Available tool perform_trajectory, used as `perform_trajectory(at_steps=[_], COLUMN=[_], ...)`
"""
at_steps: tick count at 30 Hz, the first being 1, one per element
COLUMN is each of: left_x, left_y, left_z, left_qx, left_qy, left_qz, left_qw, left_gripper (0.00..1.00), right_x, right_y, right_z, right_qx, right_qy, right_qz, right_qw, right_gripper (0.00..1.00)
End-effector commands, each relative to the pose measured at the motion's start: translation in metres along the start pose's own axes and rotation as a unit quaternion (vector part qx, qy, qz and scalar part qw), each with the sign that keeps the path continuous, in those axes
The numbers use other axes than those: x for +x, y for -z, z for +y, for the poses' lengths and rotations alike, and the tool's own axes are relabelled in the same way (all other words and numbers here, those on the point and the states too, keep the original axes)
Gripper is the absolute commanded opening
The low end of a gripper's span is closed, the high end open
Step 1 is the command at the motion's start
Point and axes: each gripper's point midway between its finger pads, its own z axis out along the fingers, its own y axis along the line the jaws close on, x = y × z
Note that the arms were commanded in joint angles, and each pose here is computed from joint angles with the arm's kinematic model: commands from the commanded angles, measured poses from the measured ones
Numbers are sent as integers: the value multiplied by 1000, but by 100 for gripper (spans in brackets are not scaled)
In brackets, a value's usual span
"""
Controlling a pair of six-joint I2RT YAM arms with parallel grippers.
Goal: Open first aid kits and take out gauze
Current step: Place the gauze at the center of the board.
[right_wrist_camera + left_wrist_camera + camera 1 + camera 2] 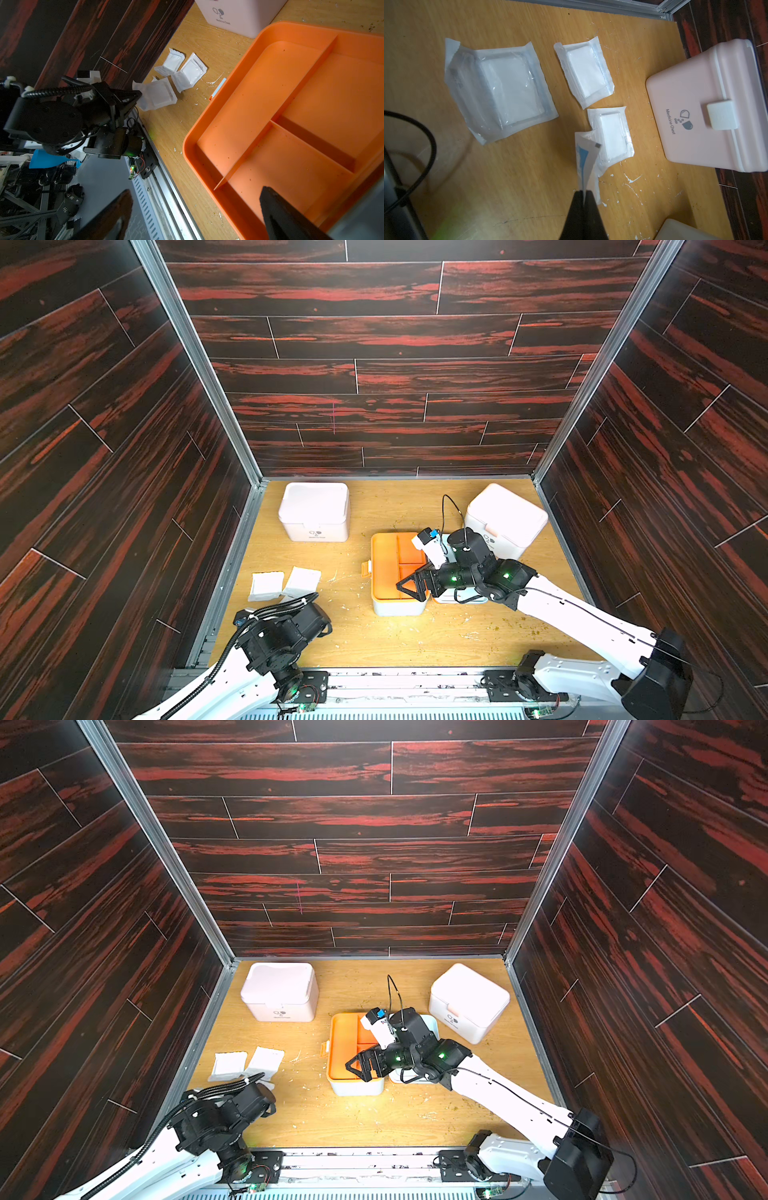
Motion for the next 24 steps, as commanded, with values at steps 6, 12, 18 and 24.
perform_trajectory(at_steps=[6, 12, 18, 24], left_x=[-17, -21, -11, 2], left_y=[11, 16, 5, -7], left_z=[7, 1, 7, 19], left_qx=[-72, -117, -159, -193], left_qy=[121, 92, 105, 120], left_qz=[-50, -69, -62, -50], left_qw=[989, 986, 980, 973], left_gripper=[0, 0, 0, 0], right_x=[-3, 2, 6, 8], right_y=[-2, -1, 0, 1], right_z=[2, 0, -3, -4], right_qx=[-3, 1, 5, 9], right_qy=[5, 8, 11, 16], right_qz=[-2, -2, 0, 4], right_qw=[1000, 1000, 1000, 1000], right_gripper=[99, 99, 99, 99])
